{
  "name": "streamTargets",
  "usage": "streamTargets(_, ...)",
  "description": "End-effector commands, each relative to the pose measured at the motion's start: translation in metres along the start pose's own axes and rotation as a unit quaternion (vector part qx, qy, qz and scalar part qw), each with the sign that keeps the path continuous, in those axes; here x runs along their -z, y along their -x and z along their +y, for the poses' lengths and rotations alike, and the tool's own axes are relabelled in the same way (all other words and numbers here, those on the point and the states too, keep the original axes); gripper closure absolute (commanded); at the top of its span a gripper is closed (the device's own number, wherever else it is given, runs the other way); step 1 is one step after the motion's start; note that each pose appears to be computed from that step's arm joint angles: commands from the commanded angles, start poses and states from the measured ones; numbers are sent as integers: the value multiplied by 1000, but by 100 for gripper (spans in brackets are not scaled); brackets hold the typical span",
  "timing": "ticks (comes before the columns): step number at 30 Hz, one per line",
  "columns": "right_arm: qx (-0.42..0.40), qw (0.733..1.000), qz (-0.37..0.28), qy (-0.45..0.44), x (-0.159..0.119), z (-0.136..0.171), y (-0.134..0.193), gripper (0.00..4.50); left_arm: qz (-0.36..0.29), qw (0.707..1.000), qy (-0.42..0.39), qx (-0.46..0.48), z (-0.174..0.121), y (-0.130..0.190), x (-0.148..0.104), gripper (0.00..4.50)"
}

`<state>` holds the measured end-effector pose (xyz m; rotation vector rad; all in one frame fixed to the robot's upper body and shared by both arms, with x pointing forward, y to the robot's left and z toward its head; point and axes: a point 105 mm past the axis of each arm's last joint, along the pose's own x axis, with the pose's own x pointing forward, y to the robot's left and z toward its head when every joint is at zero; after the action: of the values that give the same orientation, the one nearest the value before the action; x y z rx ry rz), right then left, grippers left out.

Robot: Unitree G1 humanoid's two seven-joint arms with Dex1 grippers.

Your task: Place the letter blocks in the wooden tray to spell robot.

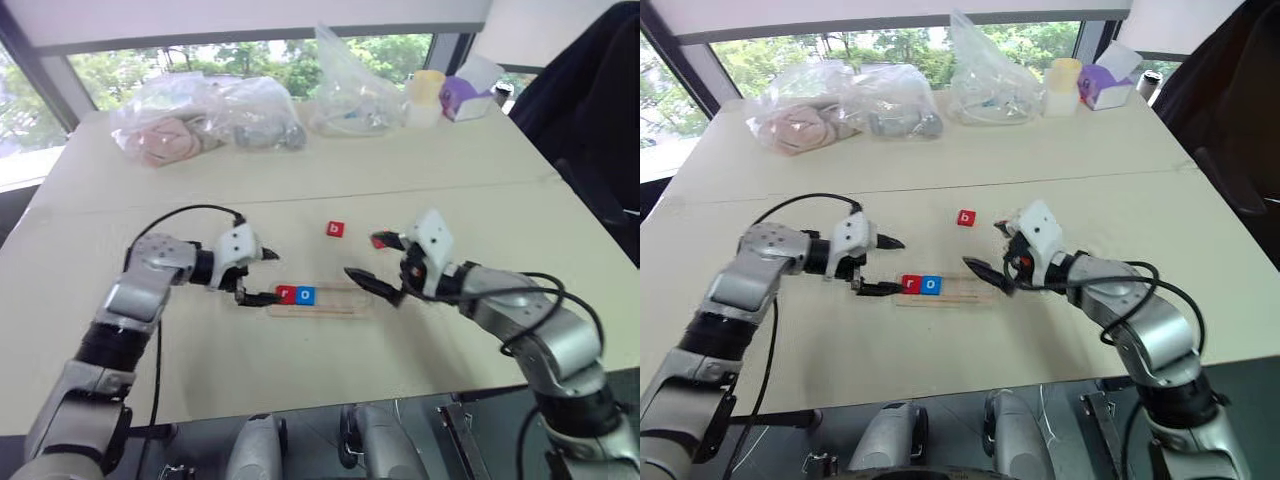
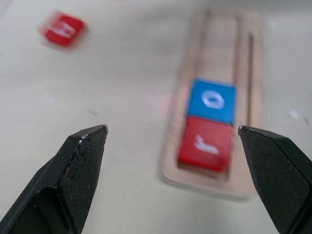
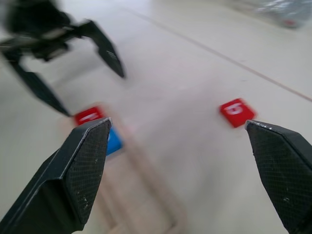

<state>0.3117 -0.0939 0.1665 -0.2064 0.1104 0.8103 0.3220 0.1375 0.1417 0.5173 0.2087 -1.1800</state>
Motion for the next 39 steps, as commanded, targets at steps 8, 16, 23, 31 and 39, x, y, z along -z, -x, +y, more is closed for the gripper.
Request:
streamTargets(8, 163, 980, 10, -112, -4, -42, -67, 0, -113, 984, 72, -120, -38, 44, -44, 3)
streamTargets(16, 220, 962, 32, -160, 2, -39, -107, 0, -127, 973, 129, -143, -70, 47, -44, 3)
streamTargets(23, 279, 944, 84, -155, 15, -35, -130, 0, -125, 967, 142, -170, -79, 42, -43, 3)
streamTargets(31, 306, 926, 141, -168, 34, -24, -145, 0, -122, 961, 146, -201, -81, 44, -38, 3)
streamTargets(39, 323, 888, 212, -251, 50, -3, -160, 0, -121, 957, 142, -220, -81, 48, -35, 3)
